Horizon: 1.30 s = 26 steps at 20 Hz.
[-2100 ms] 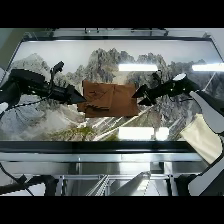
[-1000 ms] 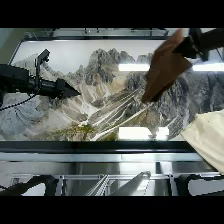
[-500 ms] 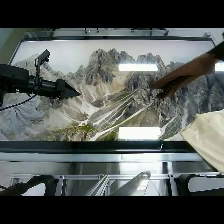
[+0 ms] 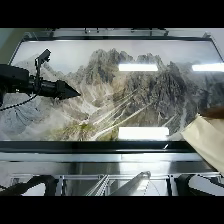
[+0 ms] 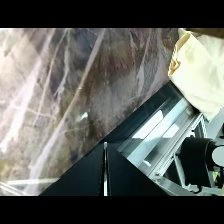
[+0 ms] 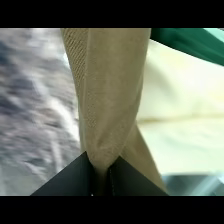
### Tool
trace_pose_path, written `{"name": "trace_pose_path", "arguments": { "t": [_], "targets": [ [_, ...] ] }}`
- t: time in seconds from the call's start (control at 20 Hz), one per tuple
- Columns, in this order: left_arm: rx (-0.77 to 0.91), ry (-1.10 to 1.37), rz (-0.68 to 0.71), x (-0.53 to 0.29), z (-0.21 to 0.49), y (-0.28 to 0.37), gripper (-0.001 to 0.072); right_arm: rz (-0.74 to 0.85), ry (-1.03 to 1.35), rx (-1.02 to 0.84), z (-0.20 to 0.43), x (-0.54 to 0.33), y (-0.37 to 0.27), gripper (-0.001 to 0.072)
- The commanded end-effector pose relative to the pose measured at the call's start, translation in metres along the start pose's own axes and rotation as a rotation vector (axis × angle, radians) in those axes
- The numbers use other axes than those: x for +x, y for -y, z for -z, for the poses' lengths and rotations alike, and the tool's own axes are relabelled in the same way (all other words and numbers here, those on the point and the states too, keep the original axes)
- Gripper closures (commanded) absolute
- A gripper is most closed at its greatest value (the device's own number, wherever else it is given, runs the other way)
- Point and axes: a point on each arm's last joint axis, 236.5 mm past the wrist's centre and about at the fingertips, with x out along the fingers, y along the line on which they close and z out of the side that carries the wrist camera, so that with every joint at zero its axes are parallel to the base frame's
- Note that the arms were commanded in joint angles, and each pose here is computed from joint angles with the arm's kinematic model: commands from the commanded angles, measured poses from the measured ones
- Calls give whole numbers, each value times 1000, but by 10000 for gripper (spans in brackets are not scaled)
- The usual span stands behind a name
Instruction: Fold the shirts.
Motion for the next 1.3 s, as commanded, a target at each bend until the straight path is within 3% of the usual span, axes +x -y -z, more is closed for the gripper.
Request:
{"name": "trace_pose_path", "arguments": {
  "t": [0.0,0.3,0.65,0.7,0.75,0.8,1.0,1.2,1.25],
  "targets": [
    [13,-8,4,0,2,1,687,179,-195,166,65,40,95,690],
    [12,-32,18,0,8,5,688,289,-328,288,128,104,176,686],
    [12,-29,17,-1,7,4,688,368,-242,259,110,105,203,657],
    [12,-29,17,-1,7,4,688,360,-234,260,108,105,202,450],
    [12,-26,16,0,6,4,688,354,-235,261,108,104,200,62],
    [12,-24,14,0,6,3,688,348,-239,264,108,103,198,32],
    [12,-10,12,0,2,3,688,189,-244,283,102,98,160,32],
    [17,40,-13,-2,-11,-1,688,-377,-171,191,75,79,18,44],
    [34,51,-17,-5,-16,2,689,-531,-149,117,72,65,-28,222]
  ]
}}
